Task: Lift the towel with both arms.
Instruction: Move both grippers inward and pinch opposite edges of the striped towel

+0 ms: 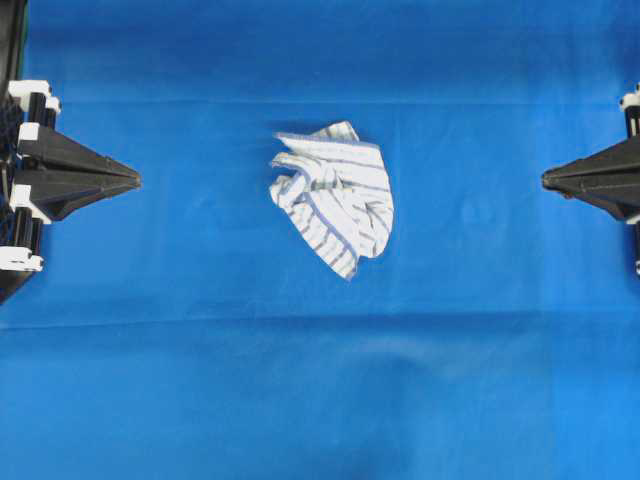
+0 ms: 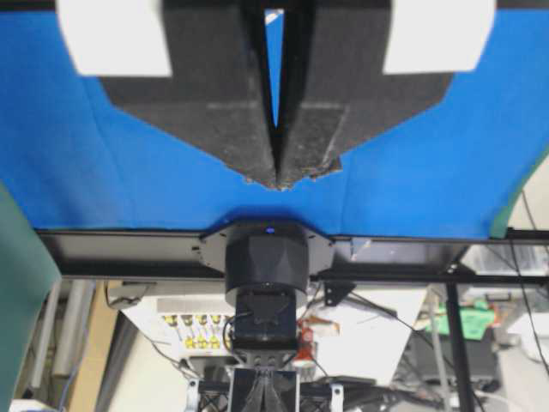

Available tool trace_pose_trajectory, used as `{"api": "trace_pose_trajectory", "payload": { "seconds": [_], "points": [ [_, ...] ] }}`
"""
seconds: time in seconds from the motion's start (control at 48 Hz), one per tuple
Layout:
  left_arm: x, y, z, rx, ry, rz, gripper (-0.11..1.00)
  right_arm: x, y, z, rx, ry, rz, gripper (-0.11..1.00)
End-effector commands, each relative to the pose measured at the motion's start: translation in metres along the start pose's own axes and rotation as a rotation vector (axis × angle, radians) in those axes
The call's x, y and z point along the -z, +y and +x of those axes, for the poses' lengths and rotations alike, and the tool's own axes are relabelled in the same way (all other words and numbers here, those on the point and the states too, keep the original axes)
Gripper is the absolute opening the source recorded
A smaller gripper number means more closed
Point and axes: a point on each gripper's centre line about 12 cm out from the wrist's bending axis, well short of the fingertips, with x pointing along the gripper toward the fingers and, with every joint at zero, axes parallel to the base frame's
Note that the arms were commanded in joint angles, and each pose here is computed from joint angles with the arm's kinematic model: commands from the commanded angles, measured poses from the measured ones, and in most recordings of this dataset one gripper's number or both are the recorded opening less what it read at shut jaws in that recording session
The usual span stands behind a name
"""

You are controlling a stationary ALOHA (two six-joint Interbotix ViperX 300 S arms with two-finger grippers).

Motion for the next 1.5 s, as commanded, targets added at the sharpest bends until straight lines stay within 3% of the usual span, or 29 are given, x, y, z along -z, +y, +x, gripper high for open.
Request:
{"api": "trace_pose_trajectory", "payload": {
  "seconds": [0.0, 0.229, 0.625, 0.687, 0.75, 0.895, 0.958, 1.208, 1.478],
  "points": [
    [-0.007, 0.000, 0.006, -0.004, -0.003, -0.021, 0.00, -0.007, 0.001, 0.003, -0.003, -0.015, 0.008, 0.00],
    [0.003, 0.000, 0.018, -0.005, 0.045, -0.010, 0.00, 0.000, 0.001, 0.023, -0.003, 0.118, 0.014, 0.00],
    [0.047, 0.001, 0.054, -0.010, 0.222, -0.024, 0.02, 0.054, 0.001, 0.071, 0.014, 0.374, 0.086, 0.00],
    [0.055, 0.001, 0.061, -0.010, 0.252, -0.023, 0.10, 0.063, 0.001, 0.080, 0.016, 0.411, 0.099, 0.01],
    [0.067, 0.001, 0.068, -0.011, 0.294, -0.023, 0.27, 0.071, 0.001, 0.088, 0.021, 0.451, 0.108, 0.06],
    [0.095, 0.001, 0.085, -0.013, 0.397, -0.021, 0.73, 0.092, 0.001, 0.110, 0.026, 0.538, 0.106, 0.48],
    [0.107, 0.001, 0.091, -0.012, 0.437, -0.016, 0.86, 0.105, 0.001, 0.118, 0.025, 0.583, 0.099, 0.61],
    [0.154, 0.001, 0.119, -0.012, 0.563, -0.006, 0.86, 0.152, 0.002, 0.141, 0.030, 0.713, 0.095, 0.61],
    [0.192, 0.007, 0.147, -0.029, 0.592, -0.006, 0.86, 0.190, 0.002, 0.156, 0.034, 0.799, 0.093, 0.61]
  ]
}}
